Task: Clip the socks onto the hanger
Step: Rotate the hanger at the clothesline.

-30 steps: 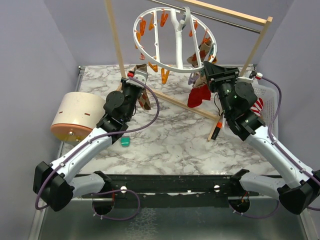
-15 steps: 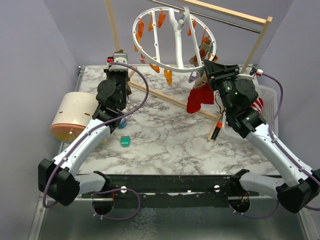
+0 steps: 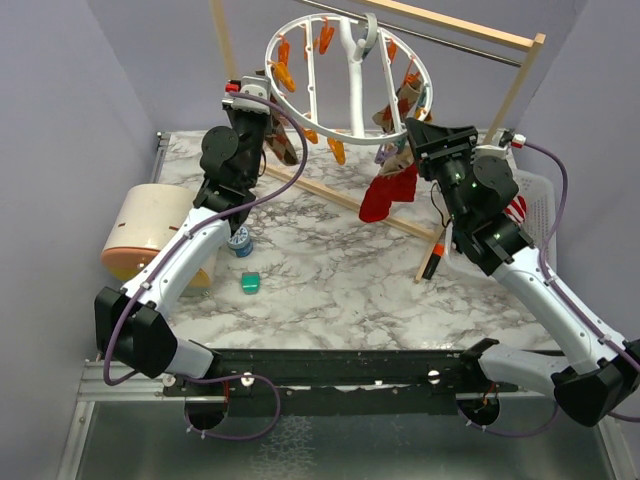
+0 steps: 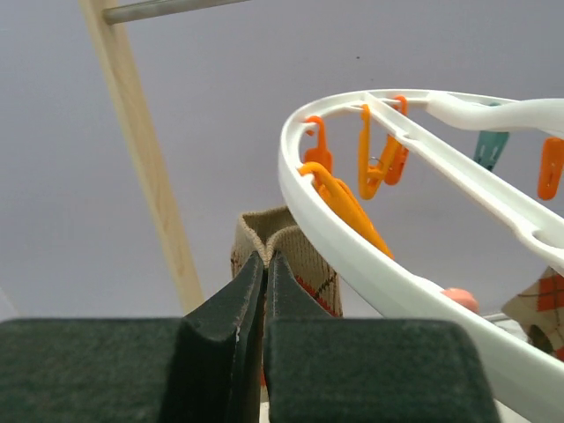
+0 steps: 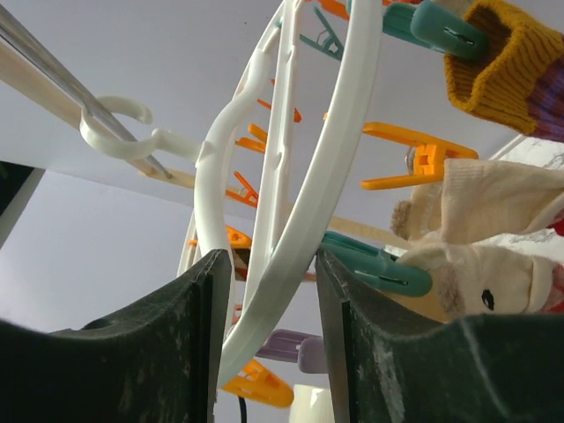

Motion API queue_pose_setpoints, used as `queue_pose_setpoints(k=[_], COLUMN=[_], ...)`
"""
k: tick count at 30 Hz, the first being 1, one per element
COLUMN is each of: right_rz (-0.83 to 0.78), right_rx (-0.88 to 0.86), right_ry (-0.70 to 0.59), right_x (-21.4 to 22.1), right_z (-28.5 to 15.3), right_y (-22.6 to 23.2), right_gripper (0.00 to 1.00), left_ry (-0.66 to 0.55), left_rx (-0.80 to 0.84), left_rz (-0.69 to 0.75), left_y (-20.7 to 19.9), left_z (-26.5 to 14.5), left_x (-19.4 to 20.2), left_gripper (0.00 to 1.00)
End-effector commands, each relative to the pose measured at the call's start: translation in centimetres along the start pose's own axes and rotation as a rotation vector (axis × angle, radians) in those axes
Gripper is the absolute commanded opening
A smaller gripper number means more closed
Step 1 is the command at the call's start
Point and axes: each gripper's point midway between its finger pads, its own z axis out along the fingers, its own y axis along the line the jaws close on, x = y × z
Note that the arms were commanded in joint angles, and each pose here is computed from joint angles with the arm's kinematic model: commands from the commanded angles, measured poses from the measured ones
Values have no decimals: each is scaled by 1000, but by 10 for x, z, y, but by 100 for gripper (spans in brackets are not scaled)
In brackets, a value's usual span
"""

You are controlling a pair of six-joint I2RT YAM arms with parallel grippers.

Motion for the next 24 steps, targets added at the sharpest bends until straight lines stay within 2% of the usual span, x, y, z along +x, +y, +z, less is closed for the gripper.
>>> queue_pose_setpoints(k=[1,5,13,20,24], right_rz=[-20,-38,-44,76,132], right_rx=[-42,-77,-104,-260,-329], right_ry=[44,102,263,497,512], right_x=[1,8,27,66,75], right_z=[-7,-17,-55,-71,-64], right_y=[14,21,18,45,68], right_gripper=[54,63,67,69,70], left_ry=[-46,-52,-75,-96,-108], left_rx=[122,158,193,226,239], left_rz=[-39,-33,-21,-38,-43], left_y=[-20,-24,-25,-28,-29], left_z=[1,-5,-18,-23,-26], left_x=[-16,-17,-27,-36,-41], left_gripper=[0,0,0,0,0])
